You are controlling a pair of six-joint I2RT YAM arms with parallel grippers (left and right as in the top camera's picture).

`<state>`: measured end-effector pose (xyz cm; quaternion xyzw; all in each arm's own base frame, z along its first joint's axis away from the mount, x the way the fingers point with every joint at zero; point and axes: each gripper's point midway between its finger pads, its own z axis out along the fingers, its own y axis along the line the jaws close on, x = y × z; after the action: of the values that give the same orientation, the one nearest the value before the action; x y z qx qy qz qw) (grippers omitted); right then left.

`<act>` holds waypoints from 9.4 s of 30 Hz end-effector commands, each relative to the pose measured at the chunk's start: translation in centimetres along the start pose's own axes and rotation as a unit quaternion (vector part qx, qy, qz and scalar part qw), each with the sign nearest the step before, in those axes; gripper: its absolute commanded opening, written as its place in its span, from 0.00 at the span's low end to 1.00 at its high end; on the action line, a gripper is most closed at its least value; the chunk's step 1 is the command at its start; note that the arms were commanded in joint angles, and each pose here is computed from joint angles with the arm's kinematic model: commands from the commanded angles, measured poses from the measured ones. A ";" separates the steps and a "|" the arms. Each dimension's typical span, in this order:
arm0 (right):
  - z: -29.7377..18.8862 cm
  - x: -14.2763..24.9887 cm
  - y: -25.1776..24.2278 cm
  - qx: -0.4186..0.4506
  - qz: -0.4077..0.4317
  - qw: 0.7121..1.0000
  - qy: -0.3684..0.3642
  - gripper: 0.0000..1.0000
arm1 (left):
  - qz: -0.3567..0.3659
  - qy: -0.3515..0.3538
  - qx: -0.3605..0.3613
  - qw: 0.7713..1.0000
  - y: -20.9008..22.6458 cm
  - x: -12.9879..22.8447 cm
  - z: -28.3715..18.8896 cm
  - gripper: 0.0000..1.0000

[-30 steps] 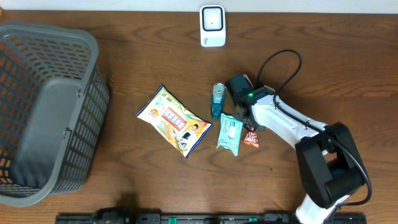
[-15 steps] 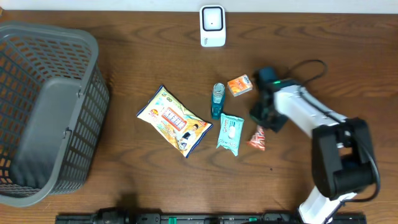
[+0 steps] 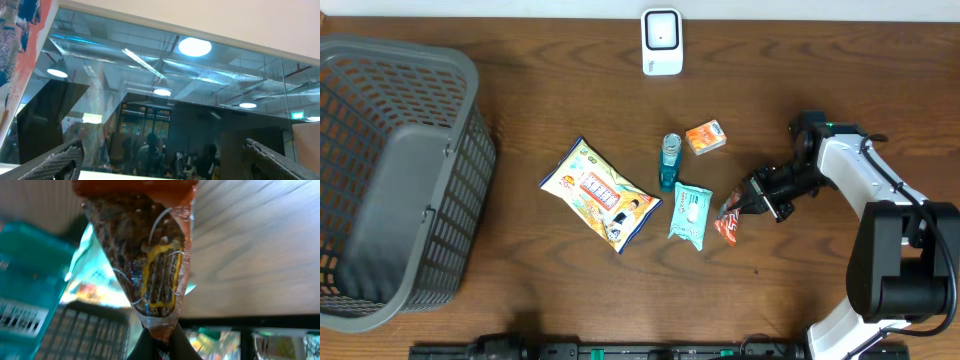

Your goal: Scan the item barcode

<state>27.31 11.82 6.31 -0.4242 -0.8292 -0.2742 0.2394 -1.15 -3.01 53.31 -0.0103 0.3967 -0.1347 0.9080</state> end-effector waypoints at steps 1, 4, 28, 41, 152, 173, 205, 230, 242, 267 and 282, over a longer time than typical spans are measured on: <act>-0.5 2.6 1.9 -0.061 -0.054 0.995 0.060 0.01 | -0.003 -0.004 0.003 1.000 -0.2 -0.1 -0.3 1.00; -0.6 2.5 2.2 -0.071 -0.124 0.988 0.054 0.01 | -0.003 -0.004 0.003 1.000 -0.2 -0.1 -0.3 1.00; 3.0 2.0 6.0 -0.037 -0.597 0.800 -0.049 0.48 | -0.003 -0.004 0.003 1.000 -0.2 -0.1 -0.3 1.00; 4.2 0.7 5.1 0.070 -0.570 0.811 -0.110 0.99 | -0.003 -0.004 0.003 1.000 -0.2 -0.1 -0.3 1.00; -0.1 10.8 7.0 0.007 -0.664 0.724 -0.189 0.01 | -0.001 -0.010 0.005 1.000 -0.3 -0.4 -0.3 1.00; 0.6 14.0 6.5 -0.035 -0.763 0.635 -0.114 0.01 | -0.001 -0.010 0.005 1.000 -0.3 -0.4 -0.3 1.00; -4.3 2.7 2.6 0.131 -0.406 0.837 -0.344 0.04 | -0.002 -0.010 0.005 1.000 -0.3 -0.4 -0.3 1.00; 7.9 11.6 1.3 0.106 -0.643 0.754 -0.081 0.80 | -0.002 -0.010 0.005 1.000 -0.3 -0.4 -0.3 1.00; 10.0 11.4 0.0 0.113 -0.630 0.768 -0.025 0.01 | -0.002 -0.010 0.005 1.000 -0.3 -0.4 -0.3 1.00; 12.2 4.9 -4.1 0.201 -0.545 0.803 -0.133 0.01 | -0.002 -0.010 0.005 1.000 -0.3 -0.4 -0.3 1.00; 9.6 9.8 1.1 0.133 -0.629 0.757 -0.115 0.20 | -0.001 -0.010 0.005 1.000 -0.3 -0.4 -0.3 1.00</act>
<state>20.59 23.16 3.72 0.1609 -0.9708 -0.1777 0.0035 -1.29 -3.03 53.47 -0.0092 0.3924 -0.1346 0.9098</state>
